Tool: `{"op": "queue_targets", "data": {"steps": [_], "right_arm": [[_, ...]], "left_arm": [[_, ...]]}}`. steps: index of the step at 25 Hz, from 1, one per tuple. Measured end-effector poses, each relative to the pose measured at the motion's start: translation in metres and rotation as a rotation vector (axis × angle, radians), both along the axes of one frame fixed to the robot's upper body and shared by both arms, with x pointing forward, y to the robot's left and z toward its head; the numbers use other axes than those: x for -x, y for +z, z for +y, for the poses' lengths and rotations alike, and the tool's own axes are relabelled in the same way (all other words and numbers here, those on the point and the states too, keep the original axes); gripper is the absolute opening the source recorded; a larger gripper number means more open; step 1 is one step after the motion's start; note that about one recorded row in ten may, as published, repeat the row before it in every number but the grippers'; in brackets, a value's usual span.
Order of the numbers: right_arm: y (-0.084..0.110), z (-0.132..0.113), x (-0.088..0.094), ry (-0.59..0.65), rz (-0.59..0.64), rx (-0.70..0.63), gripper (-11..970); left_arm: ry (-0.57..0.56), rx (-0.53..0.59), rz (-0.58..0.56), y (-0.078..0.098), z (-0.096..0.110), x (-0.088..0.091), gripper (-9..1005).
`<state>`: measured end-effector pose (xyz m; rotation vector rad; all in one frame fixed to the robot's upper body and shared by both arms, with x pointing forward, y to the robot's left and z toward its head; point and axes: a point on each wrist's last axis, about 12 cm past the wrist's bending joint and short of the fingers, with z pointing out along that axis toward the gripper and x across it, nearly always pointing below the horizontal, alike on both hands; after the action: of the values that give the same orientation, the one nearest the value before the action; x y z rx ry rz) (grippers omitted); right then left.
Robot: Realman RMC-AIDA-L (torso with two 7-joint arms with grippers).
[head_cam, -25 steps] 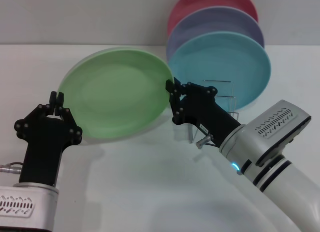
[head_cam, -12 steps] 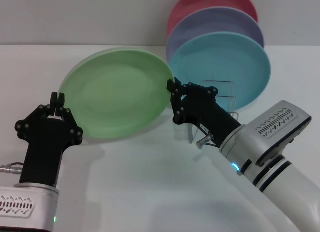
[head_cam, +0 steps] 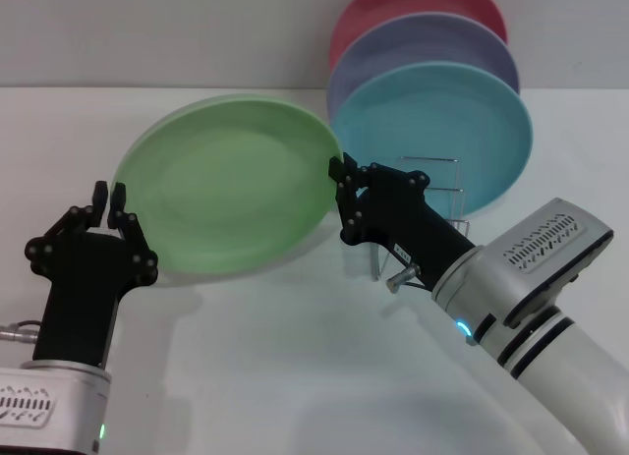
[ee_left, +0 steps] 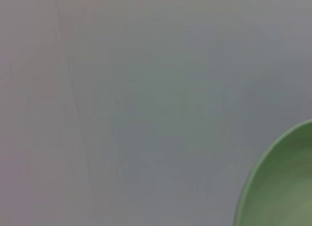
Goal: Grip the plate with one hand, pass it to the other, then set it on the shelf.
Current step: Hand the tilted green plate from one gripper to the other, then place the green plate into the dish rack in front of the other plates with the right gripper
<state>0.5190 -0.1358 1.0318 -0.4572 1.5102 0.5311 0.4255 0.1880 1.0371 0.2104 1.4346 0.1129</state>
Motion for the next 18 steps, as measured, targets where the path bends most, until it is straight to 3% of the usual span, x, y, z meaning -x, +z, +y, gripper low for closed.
{"op": "queue_targets", "data": {"steps": [10, 13, 18], "right_arm": [[0.0006, -0.0017, -0.0016, -0.015, -0.001, -0.006, 19], [0.001, -0.0025, -0.0031, -0.023, 0.001, -0.008, 18], [0.0025, -0.0024, -0.0048, -0.035, -0.008, -0.005, 17]], "left_arm": [[-0.004, 0.023, -0.004, -0.0001, 0.0026, -0.0021, 139], [-0.002, 0.032, -0.012, 0.0007, 0.0034, -0.0016, 299], [-0.011, 0.088, -0.039, 0.0028, 0.0062, 0.0009, 299]]}}
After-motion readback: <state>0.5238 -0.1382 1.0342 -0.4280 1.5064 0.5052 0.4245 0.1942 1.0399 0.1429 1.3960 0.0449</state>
